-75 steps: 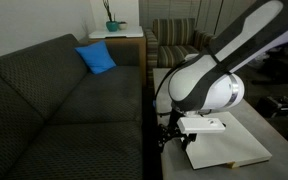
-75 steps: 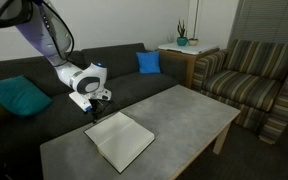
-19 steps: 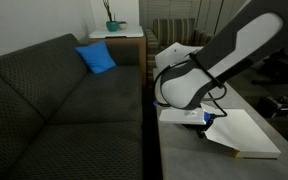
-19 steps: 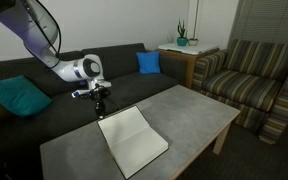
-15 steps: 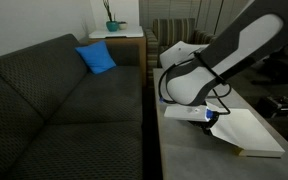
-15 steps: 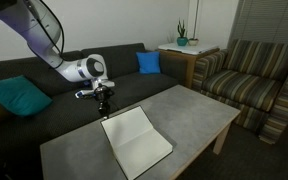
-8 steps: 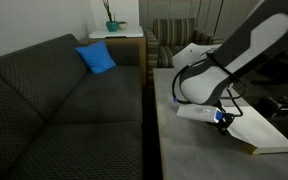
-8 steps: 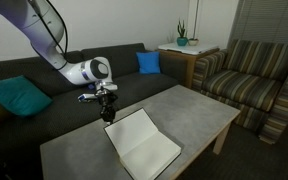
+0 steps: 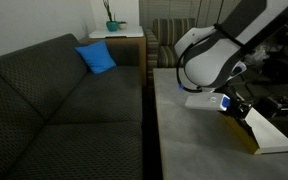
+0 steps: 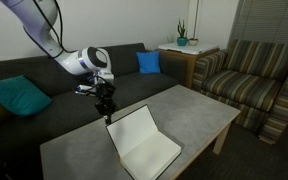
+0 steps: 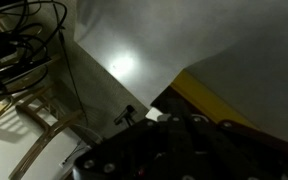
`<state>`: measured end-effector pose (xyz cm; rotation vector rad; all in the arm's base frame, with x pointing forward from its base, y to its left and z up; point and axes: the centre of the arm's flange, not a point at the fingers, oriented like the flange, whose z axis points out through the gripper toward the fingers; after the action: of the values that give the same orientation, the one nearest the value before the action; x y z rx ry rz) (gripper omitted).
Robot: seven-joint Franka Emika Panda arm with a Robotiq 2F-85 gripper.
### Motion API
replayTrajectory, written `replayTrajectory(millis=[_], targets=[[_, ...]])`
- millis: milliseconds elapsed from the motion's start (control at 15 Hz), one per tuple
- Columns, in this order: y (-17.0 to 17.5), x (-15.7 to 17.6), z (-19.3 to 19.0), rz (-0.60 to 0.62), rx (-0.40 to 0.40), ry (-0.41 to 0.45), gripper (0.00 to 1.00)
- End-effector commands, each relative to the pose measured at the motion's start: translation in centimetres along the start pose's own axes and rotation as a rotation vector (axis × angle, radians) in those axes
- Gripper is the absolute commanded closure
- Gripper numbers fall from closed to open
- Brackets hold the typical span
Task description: Close the open book on the table
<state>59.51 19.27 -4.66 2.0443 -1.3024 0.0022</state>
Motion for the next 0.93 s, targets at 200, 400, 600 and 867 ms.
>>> replayTrajectory(millis=[200,400,600,867], targets=[[5.0,4.0,6.4,0.036,-0.089,-0.015,1.00],[4.0,3.5,10.3,-0.002,0.048,-0.104,1.00],[0.7,2.8,11.6,-0.011,0.218,-0.155,1.00],[-3.2,1.1,9.8,-0.083,0.433,-0.187,1.00]])
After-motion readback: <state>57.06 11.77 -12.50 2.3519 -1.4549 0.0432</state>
